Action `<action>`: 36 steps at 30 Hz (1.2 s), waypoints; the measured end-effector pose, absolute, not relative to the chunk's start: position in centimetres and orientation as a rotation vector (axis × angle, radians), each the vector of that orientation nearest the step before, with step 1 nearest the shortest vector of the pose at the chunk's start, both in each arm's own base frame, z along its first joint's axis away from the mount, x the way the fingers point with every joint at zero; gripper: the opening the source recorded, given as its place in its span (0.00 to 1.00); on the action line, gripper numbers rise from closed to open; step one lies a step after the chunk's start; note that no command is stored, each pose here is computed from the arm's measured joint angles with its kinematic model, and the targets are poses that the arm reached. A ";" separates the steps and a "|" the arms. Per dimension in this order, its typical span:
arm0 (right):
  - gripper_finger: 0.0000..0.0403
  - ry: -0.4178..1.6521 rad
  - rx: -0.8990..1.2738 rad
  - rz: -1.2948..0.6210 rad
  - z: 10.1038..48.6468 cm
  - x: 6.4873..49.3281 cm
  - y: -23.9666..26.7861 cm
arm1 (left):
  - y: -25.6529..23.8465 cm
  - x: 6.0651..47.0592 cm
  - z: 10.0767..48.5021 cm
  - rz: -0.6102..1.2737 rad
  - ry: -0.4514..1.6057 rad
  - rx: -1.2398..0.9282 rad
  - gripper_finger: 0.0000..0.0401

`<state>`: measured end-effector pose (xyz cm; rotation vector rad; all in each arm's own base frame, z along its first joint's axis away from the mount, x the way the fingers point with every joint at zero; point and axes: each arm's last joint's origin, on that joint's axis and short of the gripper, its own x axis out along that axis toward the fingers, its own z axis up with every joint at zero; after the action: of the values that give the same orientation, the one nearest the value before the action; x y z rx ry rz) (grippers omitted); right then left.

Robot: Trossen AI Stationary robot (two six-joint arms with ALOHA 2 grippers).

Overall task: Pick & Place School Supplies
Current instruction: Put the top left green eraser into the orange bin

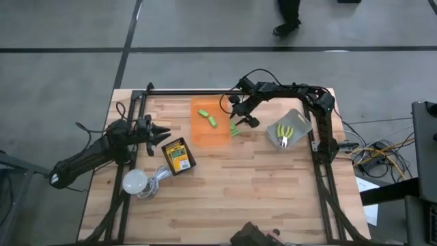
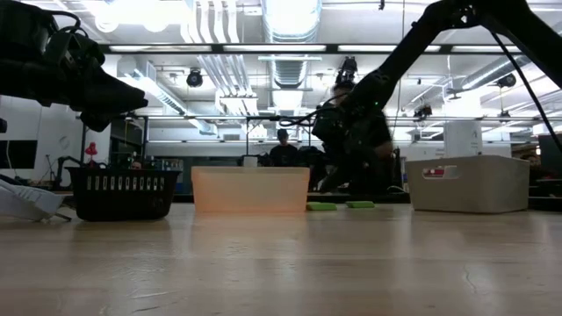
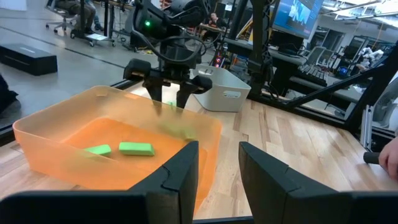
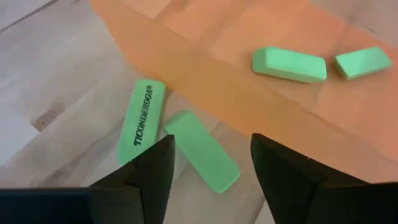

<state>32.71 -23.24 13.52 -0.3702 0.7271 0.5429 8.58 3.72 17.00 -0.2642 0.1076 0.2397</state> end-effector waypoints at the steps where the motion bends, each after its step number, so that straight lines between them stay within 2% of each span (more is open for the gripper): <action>1: 0.52 0.728 -0.376 0.545 13.5 32.8 -23.2 | 3.7 8.6 17.0 0.239 0.108 -0.264 0.30; 25: 0.52 1.036 -0.431 0.378 13.0 34.7 -20.3 | 3.7 8.6 17.0 0.240 0.108 -0.264 0.30; 36: 0.43 1.077 -0.424 0.423 12.9 34.5 -19.7 | 3.7 8.6 17.0 0.239 0.108 -0.264 0.30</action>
<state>34.48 -19.69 12.92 -0.4240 1.0770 0.4230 8.58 3.72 17.00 -0.2641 0.1076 0.2393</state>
